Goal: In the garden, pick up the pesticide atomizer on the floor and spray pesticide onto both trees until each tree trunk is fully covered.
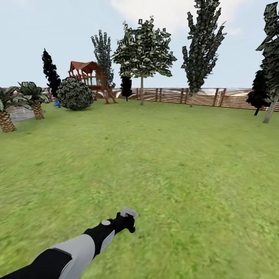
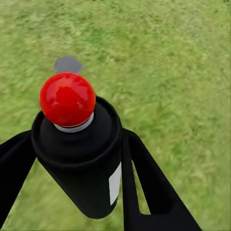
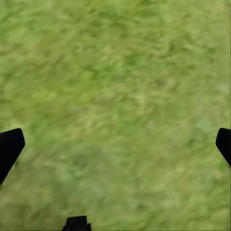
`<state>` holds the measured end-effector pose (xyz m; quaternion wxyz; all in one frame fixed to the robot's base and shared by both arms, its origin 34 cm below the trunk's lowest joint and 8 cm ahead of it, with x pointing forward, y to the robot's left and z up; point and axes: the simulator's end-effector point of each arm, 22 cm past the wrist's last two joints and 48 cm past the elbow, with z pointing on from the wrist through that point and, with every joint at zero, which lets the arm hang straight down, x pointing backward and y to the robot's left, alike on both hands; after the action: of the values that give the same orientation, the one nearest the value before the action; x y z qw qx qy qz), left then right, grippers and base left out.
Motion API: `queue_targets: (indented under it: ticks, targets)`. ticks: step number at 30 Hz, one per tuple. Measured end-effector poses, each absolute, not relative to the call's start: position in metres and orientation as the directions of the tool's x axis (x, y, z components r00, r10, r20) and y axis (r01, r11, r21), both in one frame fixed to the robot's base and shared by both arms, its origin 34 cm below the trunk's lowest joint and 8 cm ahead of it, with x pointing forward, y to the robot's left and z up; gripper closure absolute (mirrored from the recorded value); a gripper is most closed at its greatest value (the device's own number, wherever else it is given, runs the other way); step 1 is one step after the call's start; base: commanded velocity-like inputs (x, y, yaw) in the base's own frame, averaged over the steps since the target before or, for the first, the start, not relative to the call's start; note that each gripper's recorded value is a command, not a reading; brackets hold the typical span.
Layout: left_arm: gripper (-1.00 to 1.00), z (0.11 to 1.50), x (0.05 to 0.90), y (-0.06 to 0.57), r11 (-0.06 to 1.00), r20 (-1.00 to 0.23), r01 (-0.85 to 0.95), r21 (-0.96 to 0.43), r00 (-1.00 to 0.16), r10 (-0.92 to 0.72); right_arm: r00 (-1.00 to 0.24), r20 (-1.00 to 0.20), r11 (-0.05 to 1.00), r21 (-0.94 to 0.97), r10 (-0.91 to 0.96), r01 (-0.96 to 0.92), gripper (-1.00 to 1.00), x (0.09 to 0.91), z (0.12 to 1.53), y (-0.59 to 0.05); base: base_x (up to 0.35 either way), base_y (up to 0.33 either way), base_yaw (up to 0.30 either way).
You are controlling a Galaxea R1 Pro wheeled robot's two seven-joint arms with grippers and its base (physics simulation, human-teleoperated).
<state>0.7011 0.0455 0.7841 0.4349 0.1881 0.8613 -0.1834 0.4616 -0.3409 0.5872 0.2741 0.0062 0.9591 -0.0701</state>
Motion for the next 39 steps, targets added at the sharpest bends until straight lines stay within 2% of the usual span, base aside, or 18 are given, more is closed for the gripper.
queue_targets:
  ticks: [31,39]
  targets:
    - [1.00,0.793,0.704,0.046,0.867,-0.826,0.470,-0.162,-0.546,0.142,-0.846,-0.533,0.992,-0.117,-0.025,0.044,-1.00,0.462,0.589,-0.329,0.700,0.000,0.069]
    - [1.00,0.793,0.704,0.046,0.867,-0.826,0.470,-0.164,-0.546,0.140,-0.846,-0.533,0.992,-0.115,-0.025,0.044,-1.00,0.462,0.588,-0.328,0.700,0.000,-0.034]
